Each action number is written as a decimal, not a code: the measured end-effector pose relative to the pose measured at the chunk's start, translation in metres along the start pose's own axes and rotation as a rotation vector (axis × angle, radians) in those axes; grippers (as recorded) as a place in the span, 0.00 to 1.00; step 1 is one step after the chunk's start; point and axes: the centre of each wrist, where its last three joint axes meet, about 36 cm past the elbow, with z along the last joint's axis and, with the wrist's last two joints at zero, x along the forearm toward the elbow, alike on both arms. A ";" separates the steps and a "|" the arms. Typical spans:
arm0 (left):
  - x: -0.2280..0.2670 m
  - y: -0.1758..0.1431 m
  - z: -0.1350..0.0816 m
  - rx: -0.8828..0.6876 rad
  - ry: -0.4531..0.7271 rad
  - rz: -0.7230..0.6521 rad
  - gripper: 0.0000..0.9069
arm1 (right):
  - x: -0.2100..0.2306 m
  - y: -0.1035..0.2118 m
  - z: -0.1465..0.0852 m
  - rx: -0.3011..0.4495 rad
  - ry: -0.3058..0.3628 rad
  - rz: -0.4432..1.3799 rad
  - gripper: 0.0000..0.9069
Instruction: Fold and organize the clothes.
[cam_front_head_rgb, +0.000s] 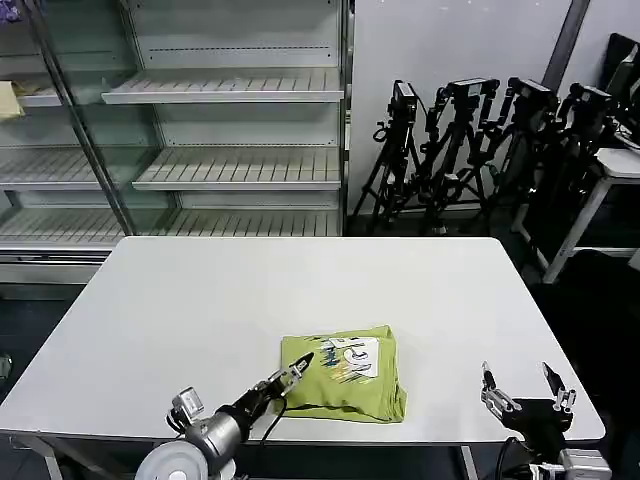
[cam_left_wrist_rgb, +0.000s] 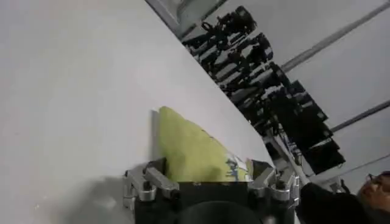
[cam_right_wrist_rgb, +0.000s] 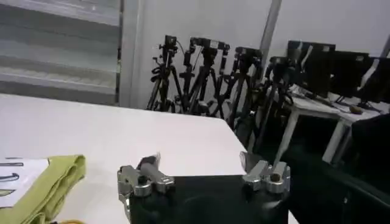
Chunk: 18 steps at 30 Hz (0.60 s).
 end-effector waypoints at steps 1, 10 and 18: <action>0.000 0.000 0.000 0.005 -0.002 -0.003 0.07 | 0.000 0.000 0.000 0.000 0.000 0.000 1.00; -0.003 0.000 0.009 0.054 -0.008 -0.003 0.04 | 0.003 0.001 -0.003 -0.002 -0.003 -0.002 1.00; -0.004 0.000 0.009 0.091 -0.024 0.005 0.04 | 0.007 0.001 -0.004 -0.002 -0.002 0.003 1.00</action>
